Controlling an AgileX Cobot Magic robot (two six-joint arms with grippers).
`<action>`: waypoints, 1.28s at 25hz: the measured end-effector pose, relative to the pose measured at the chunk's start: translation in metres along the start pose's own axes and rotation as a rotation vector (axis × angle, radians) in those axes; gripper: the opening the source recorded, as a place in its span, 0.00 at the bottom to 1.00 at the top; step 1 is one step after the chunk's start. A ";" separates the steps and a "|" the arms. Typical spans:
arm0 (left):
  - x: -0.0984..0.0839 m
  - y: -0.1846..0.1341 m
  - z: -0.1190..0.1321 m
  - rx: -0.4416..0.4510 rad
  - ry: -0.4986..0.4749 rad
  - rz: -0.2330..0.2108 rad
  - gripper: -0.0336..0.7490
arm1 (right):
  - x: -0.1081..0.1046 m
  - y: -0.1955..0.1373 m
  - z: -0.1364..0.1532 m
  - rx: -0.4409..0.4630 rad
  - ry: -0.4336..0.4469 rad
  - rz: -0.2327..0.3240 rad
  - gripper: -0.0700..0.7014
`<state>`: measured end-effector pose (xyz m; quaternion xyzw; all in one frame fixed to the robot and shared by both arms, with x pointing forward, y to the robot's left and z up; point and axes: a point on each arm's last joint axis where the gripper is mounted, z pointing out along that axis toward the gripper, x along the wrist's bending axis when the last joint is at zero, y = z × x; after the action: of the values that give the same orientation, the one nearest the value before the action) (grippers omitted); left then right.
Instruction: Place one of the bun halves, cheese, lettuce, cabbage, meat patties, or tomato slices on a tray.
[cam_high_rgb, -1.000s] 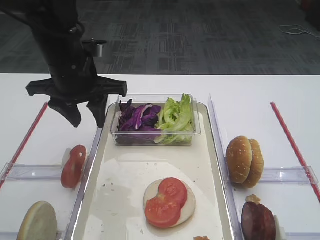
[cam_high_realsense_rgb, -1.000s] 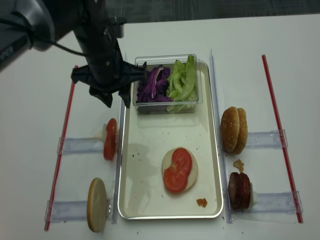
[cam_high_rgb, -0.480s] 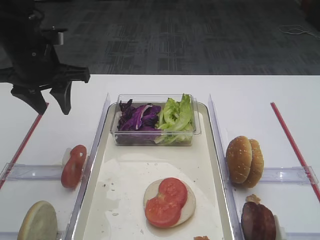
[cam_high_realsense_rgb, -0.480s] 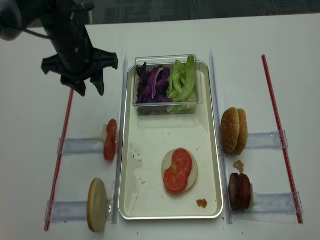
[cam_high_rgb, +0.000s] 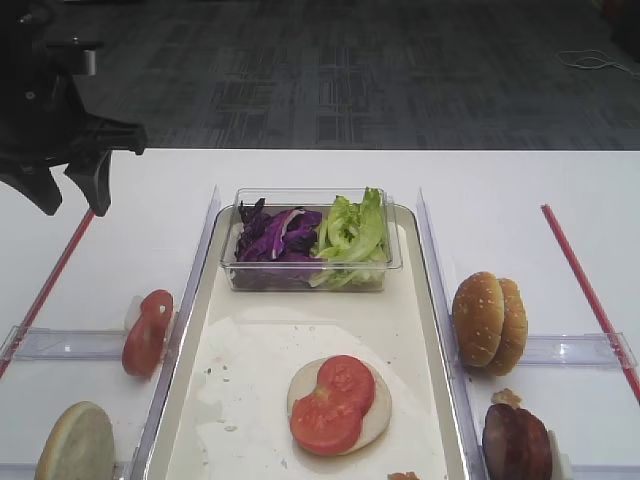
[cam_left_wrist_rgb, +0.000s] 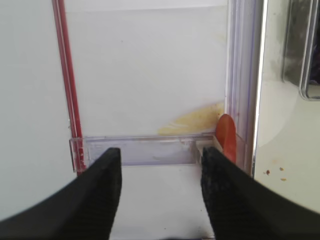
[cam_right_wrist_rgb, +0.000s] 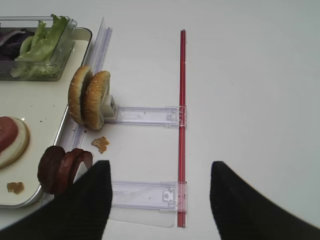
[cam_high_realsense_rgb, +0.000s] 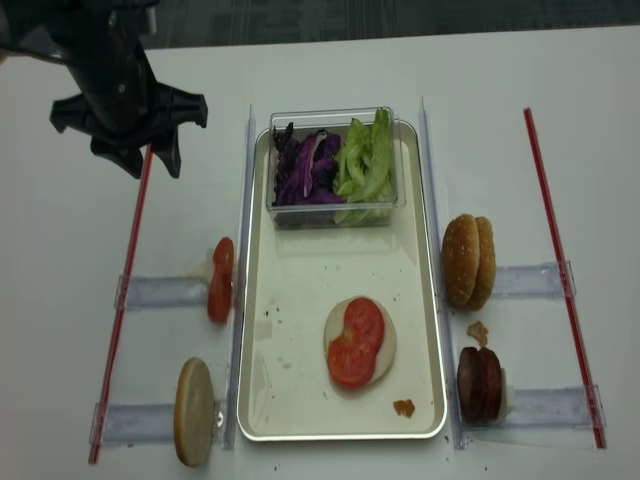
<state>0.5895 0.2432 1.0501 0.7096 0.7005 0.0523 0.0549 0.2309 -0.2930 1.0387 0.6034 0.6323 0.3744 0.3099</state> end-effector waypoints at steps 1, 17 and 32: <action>0.001 -0.001 -0.005 -0.013 0.000 0.003 0.48 | 0.000 0.000 0.000 0.000 0.000 0.000 0.67; 0.017 -0.091 -0.056 -0.094 -0.011 0.020 0.48 | 0.000 0.000 0.000 0.002 0.000 0.000 0.67; 0.034 -0.202 -0.088 -0.269 -0.035 0.016 0.48 | 0.000 0.000 0.000 0.002 0.000 0.000 0.67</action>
<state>0.3768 0.2806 1.1059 0.7022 0.6805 0.1337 0.1614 0.2308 -0.2930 1.0386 0.6036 0.6326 0.3738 0.3093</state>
